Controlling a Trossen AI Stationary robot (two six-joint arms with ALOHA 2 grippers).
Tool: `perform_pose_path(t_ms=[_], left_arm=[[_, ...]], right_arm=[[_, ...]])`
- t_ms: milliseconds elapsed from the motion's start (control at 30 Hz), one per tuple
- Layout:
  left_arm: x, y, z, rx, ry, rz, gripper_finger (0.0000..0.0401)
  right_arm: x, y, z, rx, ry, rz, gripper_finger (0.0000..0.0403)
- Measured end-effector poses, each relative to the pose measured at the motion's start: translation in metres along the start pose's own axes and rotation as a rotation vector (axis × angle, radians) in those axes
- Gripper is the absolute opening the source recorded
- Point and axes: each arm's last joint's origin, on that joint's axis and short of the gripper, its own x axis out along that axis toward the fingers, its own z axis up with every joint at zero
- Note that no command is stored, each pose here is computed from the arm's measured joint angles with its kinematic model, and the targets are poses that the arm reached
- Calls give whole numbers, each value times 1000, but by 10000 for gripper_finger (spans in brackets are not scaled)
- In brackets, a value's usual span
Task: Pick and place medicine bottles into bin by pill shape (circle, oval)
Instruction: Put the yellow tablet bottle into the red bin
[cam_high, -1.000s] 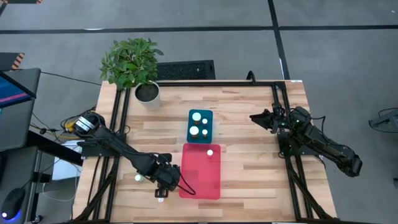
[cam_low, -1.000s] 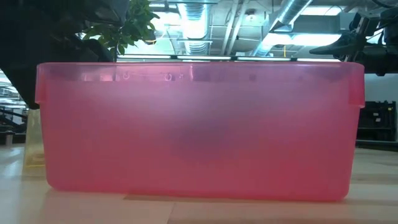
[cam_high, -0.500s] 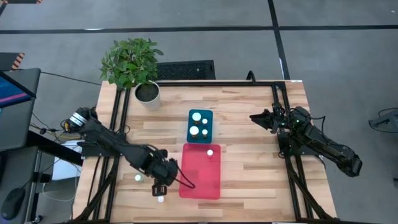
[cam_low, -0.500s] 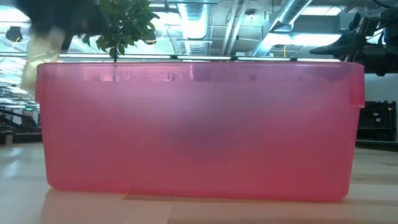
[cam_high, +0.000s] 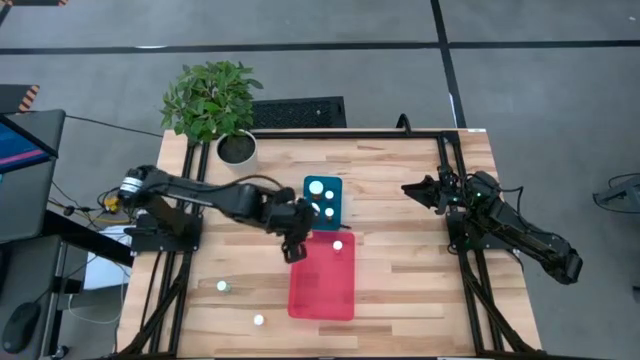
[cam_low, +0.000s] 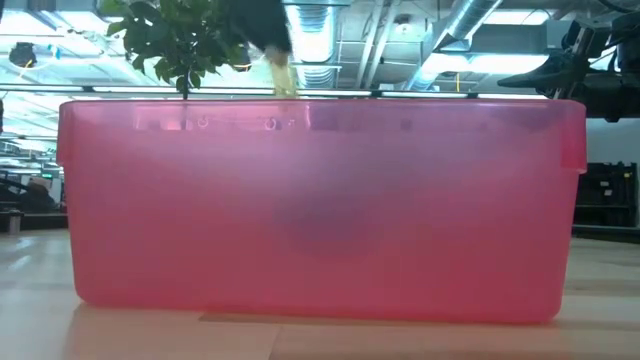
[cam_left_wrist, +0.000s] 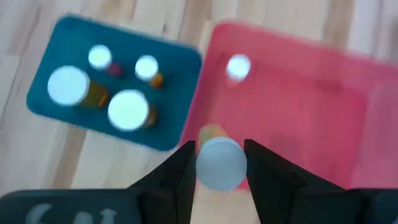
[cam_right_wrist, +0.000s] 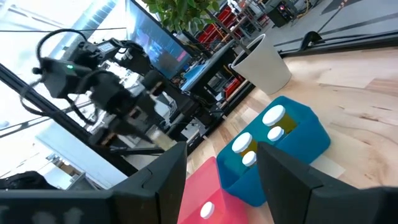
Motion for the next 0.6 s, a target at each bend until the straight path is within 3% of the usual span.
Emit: perform_pose_path(t_ms=[267, 600], left_arm=[[52, 0, 14, 26, 45, -49, 115], [103, -10, 5, 118, 166, -37, 116]], right_arm=[[0, -1, 0, 4, 5, -6, 205], [1, -1, -1, 8, 11, -13, 205]])
